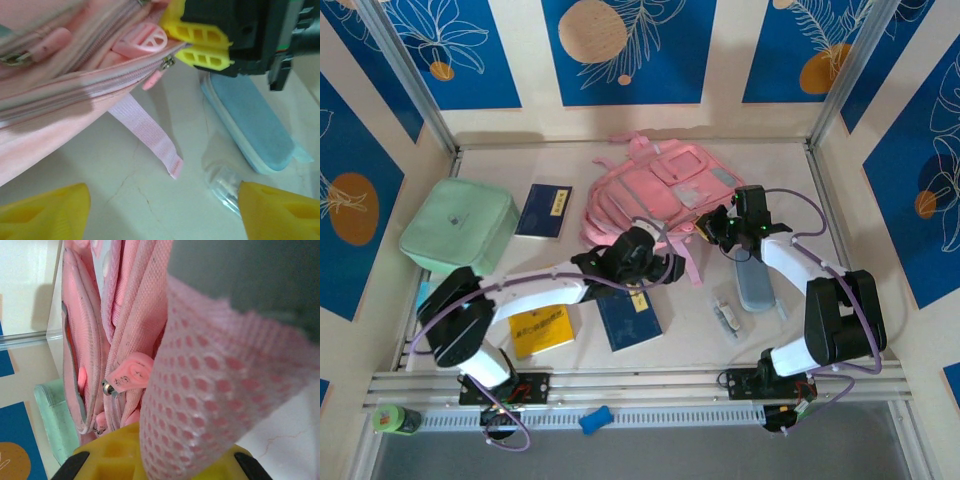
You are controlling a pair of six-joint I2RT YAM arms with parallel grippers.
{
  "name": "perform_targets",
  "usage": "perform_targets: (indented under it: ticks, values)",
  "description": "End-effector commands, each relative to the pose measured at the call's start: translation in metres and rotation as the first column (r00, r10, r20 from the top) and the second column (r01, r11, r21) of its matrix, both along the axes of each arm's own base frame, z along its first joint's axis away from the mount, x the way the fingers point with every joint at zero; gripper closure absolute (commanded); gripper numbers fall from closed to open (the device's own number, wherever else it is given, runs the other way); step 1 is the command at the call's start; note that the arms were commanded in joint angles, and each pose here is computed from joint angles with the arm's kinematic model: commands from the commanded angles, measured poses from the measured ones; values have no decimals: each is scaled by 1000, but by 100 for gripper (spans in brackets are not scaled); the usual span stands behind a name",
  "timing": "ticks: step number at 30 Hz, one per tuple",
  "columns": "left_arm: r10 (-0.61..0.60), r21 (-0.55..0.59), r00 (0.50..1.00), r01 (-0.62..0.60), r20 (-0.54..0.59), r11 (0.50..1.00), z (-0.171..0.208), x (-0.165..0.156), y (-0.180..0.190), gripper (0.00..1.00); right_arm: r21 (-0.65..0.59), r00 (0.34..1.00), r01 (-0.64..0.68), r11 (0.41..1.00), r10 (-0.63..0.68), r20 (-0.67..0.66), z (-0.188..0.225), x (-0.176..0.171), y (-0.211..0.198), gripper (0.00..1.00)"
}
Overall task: Pack the student bag
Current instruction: Unzip the student bag at the top-center of the table.
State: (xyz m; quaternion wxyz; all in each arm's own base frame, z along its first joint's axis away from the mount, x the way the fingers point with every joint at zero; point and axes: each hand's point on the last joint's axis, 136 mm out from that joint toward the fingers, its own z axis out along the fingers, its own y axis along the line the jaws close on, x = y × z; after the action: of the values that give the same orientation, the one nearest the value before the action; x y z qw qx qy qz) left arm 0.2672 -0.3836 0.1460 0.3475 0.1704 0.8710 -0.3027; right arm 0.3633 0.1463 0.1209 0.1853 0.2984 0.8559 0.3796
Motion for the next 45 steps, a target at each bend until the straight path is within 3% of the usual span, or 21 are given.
perform_targets:
  ticks: [1,8,15,23,29,33,37,45]
  values:
    - [-49,-74,996,55,73,996,17,9,-29,29,80,993,-52,995,42,112,42,5,16,100]
    - [-108,-48,988,114,113,992,-1,19,-59,36,97,993,-47,994,36,113,49,2,16,100]
    - [45,28,989,-49,138,998,-24,49,-51,39,102,992,-47,994,34,124,55,4,17,100]
    - [95,49,982,-104,165,993,-22,71,-59,41,113,993,-53,992,40,108,47,1,21,100]
    - [157,24,970,-164,188,986,-13,87,-57,53,107,993,-59,992,48,106,45,-2,22,100]
    - [175,4,964,-180,202,984,-6,92,-57,66,96,995,-52,994,43,93,39,-4,21,100]
    - [171,-8,965,-173,199,985,-4,94,-56,81,96,994,-59,994,49,95,40,-3,23,100]
    - [136,-13,968,-136,213,991,3,90,-49,97,71,993,-58,996,50,104,42,1,19,100]
